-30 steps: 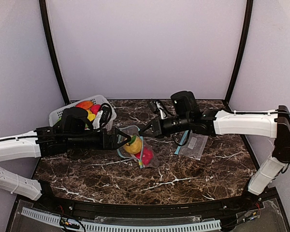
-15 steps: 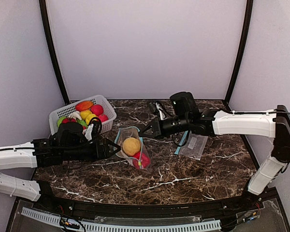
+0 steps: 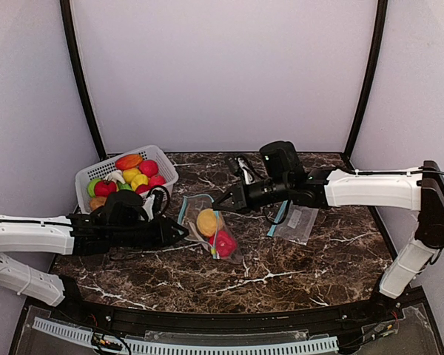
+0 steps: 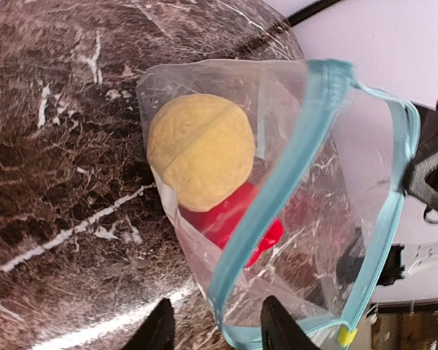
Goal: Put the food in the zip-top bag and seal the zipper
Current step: Adjust the zipper food storage bag at the center of the board, then pick up the fake fruit from the bin.
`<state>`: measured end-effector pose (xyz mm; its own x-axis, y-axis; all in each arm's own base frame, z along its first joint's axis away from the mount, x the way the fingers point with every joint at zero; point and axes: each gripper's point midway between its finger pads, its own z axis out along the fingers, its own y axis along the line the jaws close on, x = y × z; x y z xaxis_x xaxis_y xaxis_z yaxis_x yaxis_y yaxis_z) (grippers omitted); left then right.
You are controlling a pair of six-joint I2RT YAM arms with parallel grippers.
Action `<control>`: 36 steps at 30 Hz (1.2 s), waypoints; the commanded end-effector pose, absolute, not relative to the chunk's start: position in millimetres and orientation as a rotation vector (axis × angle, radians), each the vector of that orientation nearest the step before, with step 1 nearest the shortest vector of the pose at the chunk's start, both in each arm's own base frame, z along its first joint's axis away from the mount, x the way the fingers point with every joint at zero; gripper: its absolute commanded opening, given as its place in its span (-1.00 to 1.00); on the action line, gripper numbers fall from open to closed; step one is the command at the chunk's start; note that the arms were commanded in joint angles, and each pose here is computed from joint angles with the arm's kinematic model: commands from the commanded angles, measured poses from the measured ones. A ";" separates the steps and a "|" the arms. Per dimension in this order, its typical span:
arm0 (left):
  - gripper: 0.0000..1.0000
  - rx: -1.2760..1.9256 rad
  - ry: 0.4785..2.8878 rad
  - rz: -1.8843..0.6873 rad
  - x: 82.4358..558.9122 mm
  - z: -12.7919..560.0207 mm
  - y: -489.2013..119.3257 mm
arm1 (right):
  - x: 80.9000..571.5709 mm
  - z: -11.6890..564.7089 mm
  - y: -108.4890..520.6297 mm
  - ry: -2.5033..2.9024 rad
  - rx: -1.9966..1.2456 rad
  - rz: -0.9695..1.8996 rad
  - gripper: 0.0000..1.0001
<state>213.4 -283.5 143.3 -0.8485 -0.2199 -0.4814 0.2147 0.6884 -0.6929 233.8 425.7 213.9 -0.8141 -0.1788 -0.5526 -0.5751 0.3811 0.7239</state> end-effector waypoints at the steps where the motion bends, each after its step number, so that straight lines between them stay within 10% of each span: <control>1: -0.55 0.032 2.329 -1.111 217.1 154.9 -297.9 | 237.4 202.7 423.0 2.284 -0.639 1.367 -1.00; 5: -0.97 0.058 2.302 -1.130 221.0 164.5 -305.4 | 246.0 188.7 413.4 2.351 -0.609 1.224 -1.00; 16: -0.97 0.087 2.300 -1.171 228.9 172.6 -320.8 | 252.1 169.2 398.5 2.452 -0.566 1.050 -1.00; 24: 0.68 0.100 2.318 -1.020 242.0 193.7 -278.4 | 252.9 196.7 396.6 2.390 -0.560 1.076 -1.00; 36: 0.97 0.132 2.370 -0.566 308.1 258.6 -154.8 | 255.3 200.9 399.5 2.377 -0.568 1.082 -1.00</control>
<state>308.1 -187.2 287.5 -0.6828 -0.2101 -0.6997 0.2597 0.8254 -0.5012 252.8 396.6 182.7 -0.8297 -0.1858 -0.5263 -0.5139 0.6223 0.5905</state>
